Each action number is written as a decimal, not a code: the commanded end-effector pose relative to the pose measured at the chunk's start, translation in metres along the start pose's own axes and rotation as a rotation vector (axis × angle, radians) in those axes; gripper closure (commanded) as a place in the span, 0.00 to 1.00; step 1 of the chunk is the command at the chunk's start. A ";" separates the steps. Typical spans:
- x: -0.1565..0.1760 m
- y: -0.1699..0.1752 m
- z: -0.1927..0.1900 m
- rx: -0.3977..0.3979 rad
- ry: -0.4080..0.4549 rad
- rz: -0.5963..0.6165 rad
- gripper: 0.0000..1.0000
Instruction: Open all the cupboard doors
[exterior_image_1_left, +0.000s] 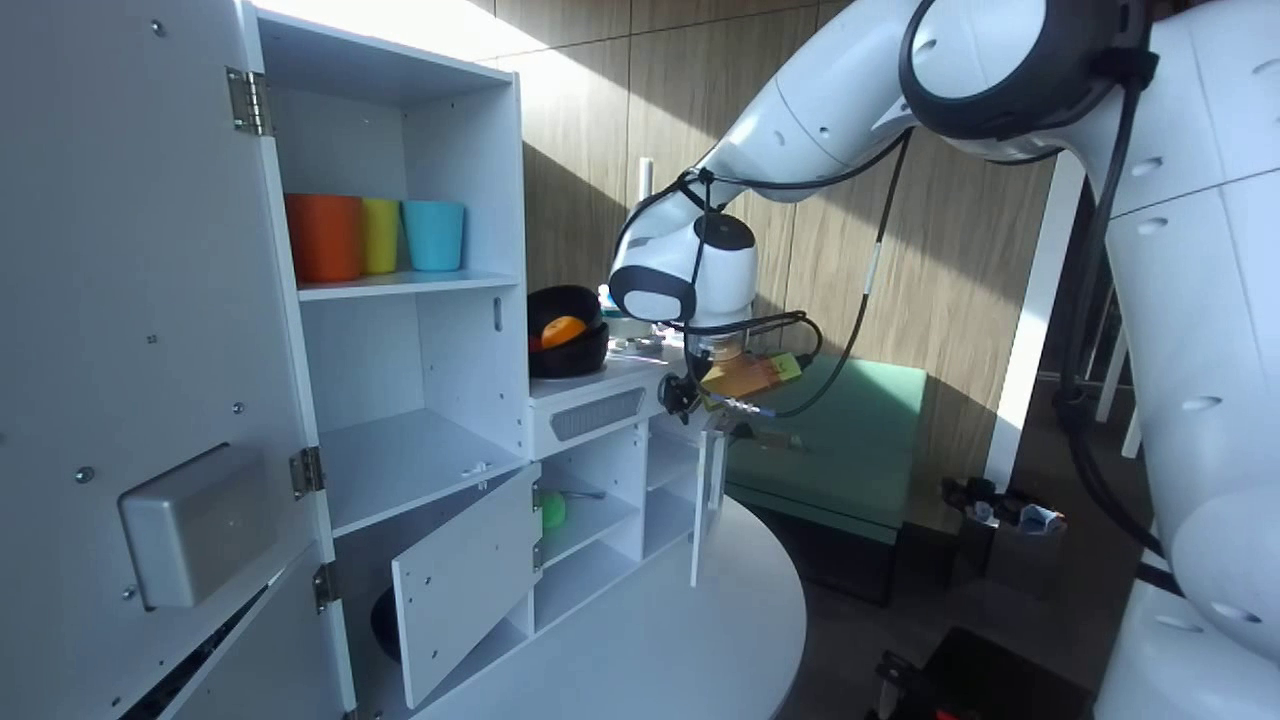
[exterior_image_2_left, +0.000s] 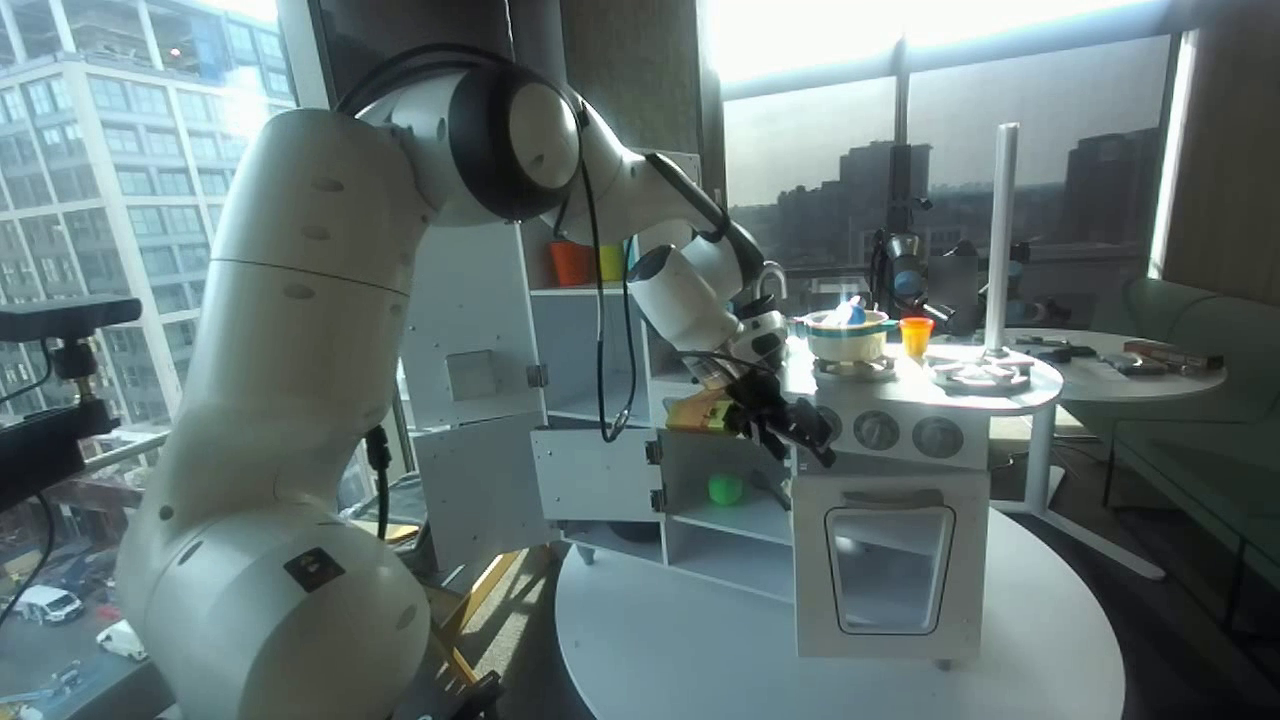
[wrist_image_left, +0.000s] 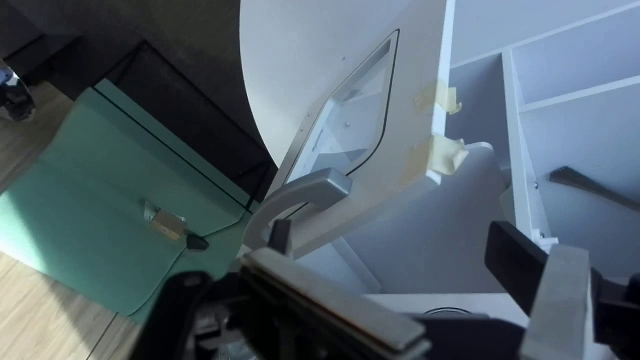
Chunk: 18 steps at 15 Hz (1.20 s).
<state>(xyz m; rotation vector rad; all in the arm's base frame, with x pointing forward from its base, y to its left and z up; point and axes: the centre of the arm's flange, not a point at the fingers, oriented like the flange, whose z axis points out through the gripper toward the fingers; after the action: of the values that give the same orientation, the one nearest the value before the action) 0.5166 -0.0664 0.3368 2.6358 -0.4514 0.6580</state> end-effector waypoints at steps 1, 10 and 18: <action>0.022 -0.012 0.010 0.018 -0.015 0.043 0.00; 0.014 -0.039 0.038 0.153 0.051 -0.068 0.00; -0.004 -0.017 0.046 0.094 -0.019 -0.129 0.00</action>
<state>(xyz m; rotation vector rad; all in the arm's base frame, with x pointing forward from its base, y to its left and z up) 0.5443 -0.0603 0.2791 2.7572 -0.2911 0.6848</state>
